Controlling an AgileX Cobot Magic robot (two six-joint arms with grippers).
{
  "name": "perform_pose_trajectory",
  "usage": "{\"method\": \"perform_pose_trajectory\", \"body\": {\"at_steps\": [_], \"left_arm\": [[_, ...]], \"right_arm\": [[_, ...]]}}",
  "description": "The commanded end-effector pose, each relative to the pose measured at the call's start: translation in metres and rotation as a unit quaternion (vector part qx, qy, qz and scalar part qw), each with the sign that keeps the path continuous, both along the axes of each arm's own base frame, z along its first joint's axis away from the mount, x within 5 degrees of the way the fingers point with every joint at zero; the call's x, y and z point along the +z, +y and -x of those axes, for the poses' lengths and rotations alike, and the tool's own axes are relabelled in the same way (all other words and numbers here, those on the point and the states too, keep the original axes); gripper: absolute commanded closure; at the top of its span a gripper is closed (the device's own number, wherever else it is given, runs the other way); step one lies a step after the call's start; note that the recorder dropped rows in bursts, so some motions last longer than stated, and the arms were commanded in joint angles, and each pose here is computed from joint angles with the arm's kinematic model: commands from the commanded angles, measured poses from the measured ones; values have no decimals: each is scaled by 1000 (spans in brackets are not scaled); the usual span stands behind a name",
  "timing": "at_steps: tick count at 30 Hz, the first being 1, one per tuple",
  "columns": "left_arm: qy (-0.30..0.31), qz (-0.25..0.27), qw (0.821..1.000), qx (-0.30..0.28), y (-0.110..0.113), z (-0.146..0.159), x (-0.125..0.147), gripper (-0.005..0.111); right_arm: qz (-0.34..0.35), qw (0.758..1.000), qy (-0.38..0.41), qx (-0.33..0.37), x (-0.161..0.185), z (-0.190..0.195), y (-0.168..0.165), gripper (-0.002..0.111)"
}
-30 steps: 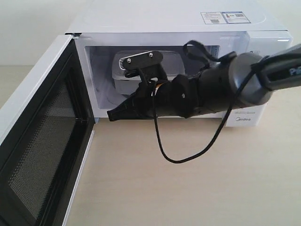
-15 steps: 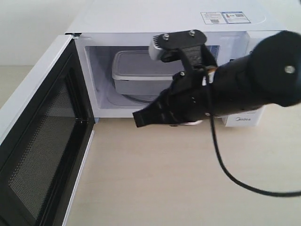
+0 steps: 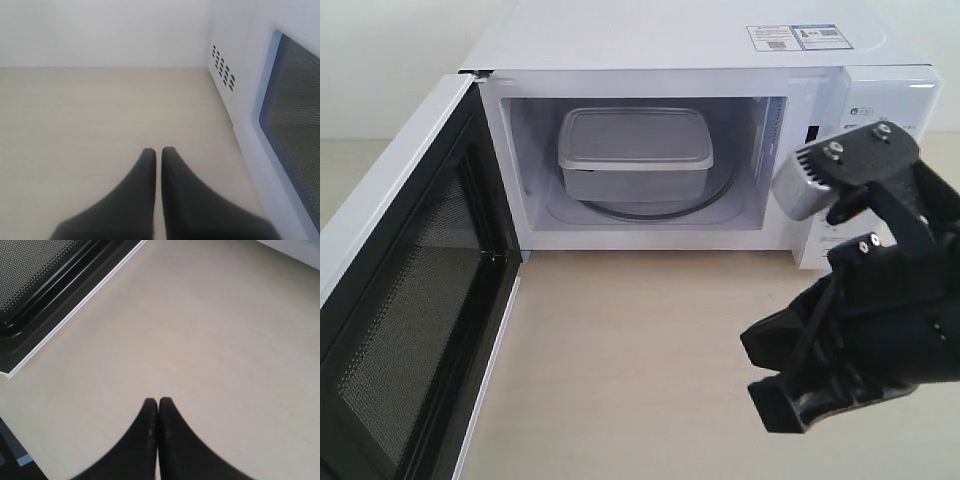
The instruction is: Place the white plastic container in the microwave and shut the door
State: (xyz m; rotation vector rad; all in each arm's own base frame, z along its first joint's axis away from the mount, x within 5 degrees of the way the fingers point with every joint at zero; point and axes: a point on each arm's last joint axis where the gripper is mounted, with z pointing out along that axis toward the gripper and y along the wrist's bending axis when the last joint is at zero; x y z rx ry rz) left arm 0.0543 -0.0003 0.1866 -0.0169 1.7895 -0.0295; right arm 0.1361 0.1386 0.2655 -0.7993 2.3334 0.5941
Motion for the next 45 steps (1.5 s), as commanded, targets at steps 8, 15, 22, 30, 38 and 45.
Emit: {"method": "perform_pose_trajectory", "body": {"at_steps": [8,15,22,30,38,45], "left_arm": [[-20,-99,995,-13,1,-1,2,102],[-112,-192,975,-18,0,-2,19,102],[-293,-33,956,-11,-2,4,52,102],[-244,206,948,-14,-1,12,94,102],[144,165,974,55,-2,-4,120,102],[207,185,961,15,-12,-3,122,102]], "right_arm": [[15,1000,-4,-3,-28,11,-13,108],[29,1000,1,10,-32,14,-14,108],[18,1000,-12,3,-30,11,-13,108],[-18,1000,21,-16,-28,14,-10,108],[-39,998,49,-26,-28,16,-8,108],[-40,997,52,-26,-28,17,-8,108]]}}
